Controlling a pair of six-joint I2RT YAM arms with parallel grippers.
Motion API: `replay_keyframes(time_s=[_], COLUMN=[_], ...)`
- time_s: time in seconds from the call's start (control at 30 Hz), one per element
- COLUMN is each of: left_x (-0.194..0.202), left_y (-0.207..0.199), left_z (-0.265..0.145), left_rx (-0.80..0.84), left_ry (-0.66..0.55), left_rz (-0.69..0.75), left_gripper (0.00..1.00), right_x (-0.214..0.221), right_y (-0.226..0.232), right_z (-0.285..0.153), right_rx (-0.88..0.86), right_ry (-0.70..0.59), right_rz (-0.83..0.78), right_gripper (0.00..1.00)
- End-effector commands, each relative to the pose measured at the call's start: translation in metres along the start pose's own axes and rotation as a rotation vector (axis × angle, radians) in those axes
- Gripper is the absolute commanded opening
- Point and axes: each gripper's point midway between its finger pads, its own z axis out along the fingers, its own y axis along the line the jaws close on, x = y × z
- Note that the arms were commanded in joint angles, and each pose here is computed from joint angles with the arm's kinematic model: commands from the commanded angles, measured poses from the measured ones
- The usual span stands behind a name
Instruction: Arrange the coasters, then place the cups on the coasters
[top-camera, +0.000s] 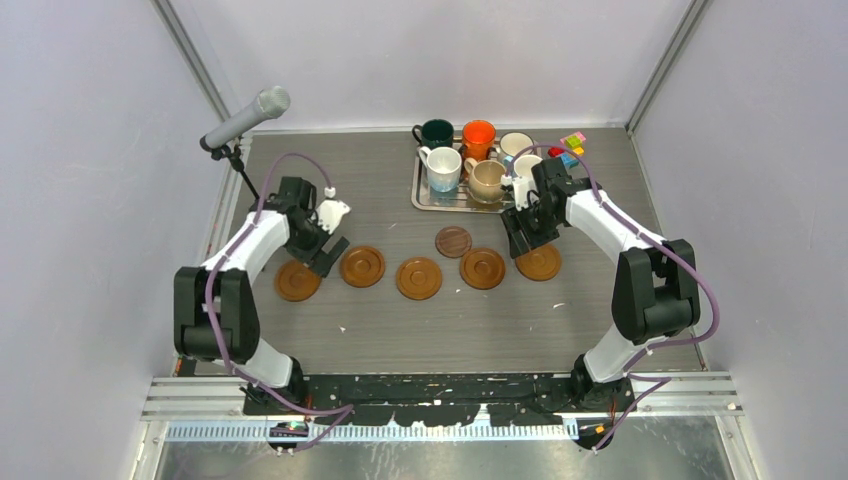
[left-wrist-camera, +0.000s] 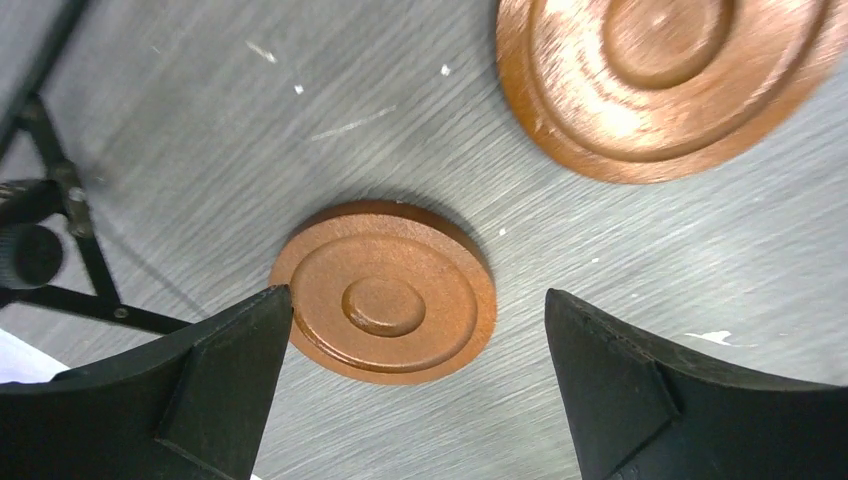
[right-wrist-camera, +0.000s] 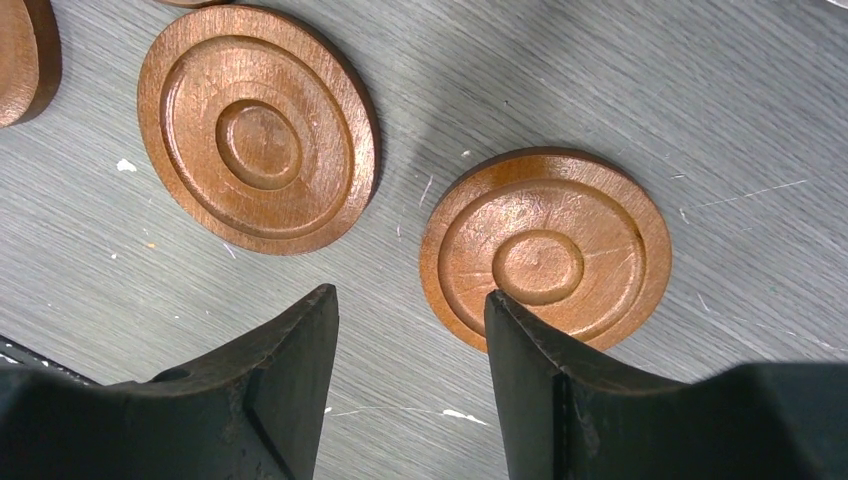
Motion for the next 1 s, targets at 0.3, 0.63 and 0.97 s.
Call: replay_keyframes(time_s=[0.3, 0.63, 0.97], left_x=[-0.107, -0.094, -0.056], left_y=[-0.051, -0.066, -0.068], left_z=[-0.006, 0.038, 0.046], left_rx=[0.258, 0.272, 0.226], left_ry=[-0.204, -0.101, -0.043], left_rz=[0.008, 0.102, 0.154], left_gripper=[0.96, 0.86, 0.63], right_x=[-0.018, -0.035, -0.063], right_y=[0.015, 0.018, 0.031], right_z=[-0.014, -0.014, 0.013], right_rx=[-0.059, -0.089, 0.008], right_ry=[-0.076, -0.088, -0.112], right_rz=[-0.009, 0.002, -0.044], right_gripper=[0.63, 0.63, 0.63])
